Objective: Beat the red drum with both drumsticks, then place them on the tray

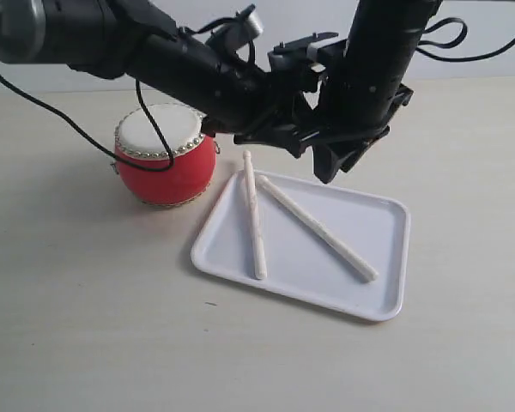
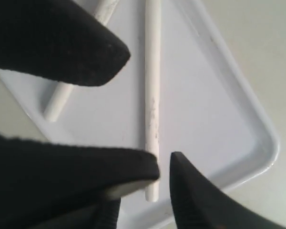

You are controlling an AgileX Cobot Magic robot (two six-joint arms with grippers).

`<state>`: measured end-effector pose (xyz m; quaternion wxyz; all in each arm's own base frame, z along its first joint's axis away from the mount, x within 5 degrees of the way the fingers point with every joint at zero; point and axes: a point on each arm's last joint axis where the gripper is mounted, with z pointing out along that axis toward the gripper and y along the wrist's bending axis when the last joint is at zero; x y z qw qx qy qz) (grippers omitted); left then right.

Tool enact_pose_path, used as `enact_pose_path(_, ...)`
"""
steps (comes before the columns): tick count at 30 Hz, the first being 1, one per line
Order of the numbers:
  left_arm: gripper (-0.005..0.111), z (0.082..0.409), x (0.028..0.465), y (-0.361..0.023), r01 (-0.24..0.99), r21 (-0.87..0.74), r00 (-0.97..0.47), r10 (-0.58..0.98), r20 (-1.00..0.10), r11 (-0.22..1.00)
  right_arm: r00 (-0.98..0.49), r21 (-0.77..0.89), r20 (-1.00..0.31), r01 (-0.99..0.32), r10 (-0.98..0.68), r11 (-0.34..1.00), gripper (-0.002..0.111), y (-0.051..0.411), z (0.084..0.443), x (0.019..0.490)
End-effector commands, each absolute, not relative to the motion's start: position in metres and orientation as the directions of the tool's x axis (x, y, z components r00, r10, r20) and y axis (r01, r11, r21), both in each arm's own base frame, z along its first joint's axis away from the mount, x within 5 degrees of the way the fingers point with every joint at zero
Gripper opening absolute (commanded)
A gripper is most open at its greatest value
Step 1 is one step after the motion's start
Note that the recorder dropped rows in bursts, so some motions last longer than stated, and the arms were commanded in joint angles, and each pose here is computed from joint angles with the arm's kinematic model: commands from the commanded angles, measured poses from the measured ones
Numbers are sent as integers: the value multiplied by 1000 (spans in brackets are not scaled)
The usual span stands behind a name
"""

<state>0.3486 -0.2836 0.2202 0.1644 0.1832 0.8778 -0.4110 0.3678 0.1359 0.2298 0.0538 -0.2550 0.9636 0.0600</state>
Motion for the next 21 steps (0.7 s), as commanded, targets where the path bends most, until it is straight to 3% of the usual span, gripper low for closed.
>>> enact_pose_path(1,47,265,341,-274,526,-629,-828,176,-532,573,-853,90,-206,-505,-480,859,34,135,259,359)
enact_pose_path(6,43,304,330,-259,605,-557,-757,193,-625,569,-841,79,-258,-508,-475,858,34,133,278,352)
enact_pose_path(10,22,331,321,-245,657,-481,-691,208,-693,581,-829,70,-307,-510,-468,858,32,131,291,348)
enact_pose_path(13,0,350,312,-236,698,-408,-630,234,-741,588,-808,68,-382,-508,-448,859,21,131,308,345)
enact_pose_path(17,0,377,298,-222,731,-313,-551,254,-795,606,-733,102,-547,-538,-405,837,0,134,343,333)
enact_pose_path(21,0,406,279,-206,735,-245,-488,241,-839,633,-643,149,-681,-590,-350,794,0,137,380,313)
